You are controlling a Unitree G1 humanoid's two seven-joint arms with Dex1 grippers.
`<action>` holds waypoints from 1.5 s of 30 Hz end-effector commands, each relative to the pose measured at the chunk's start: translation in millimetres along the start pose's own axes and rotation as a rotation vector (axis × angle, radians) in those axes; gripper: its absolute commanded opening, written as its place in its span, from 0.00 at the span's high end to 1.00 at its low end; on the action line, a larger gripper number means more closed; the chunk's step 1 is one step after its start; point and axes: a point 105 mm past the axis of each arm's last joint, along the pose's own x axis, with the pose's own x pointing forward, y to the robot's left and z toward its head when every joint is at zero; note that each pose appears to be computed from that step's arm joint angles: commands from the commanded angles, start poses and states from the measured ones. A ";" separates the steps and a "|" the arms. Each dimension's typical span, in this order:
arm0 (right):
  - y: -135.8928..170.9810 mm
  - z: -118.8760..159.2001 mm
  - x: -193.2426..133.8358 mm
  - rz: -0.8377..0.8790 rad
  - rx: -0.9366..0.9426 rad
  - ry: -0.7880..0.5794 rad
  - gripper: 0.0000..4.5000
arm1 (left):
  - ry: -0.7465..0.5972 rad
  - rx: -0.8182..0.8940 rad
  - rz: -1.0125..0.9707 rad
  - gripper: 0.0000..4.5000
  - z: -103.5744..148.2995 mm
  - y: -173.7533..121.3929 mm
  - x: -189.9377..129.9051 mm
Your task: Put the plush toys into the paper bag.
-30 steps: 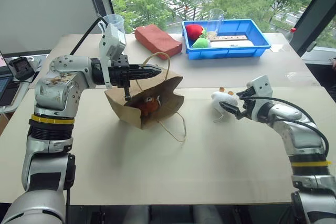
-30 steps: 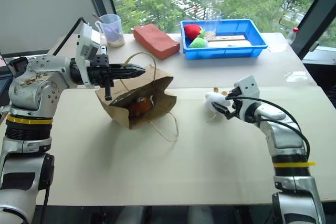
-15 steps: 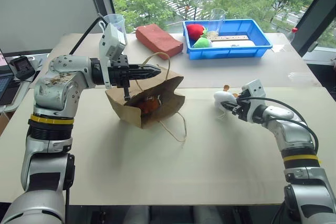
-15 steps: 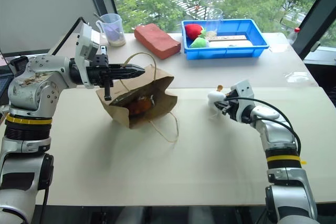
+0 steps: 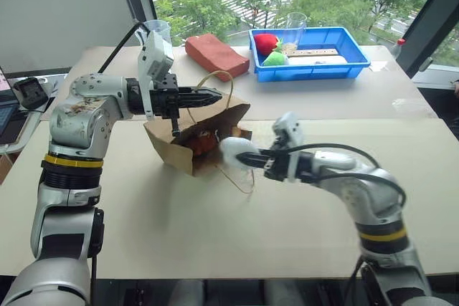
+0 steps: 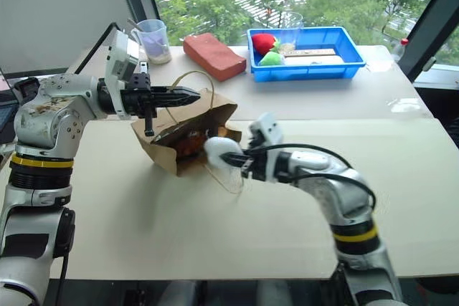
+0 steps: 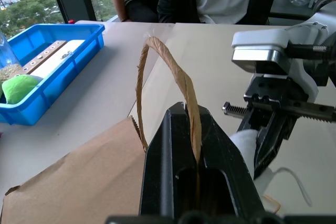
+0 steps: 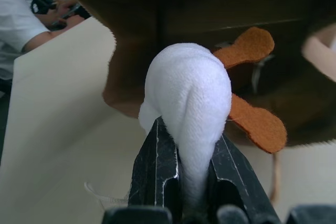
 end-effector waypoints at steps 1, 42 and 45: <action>-3.1 11.7 17.7 -0.024 -0.039 -0.042 1.00 | -0.025 0.050 -0.010 1.00 14.8 -0.1 0.6; 15.7 -65.1 15.5 0.054 0.054 0.218 0.00 | -0.028 0.032 -0.019 1.00 9.9 -4.9 2.1; 9.7 -70.7 21.7 0.036 0.074 0.231 0.12 | -0.029 0.031 -0.021 1.00 10.0 -5.3 2.3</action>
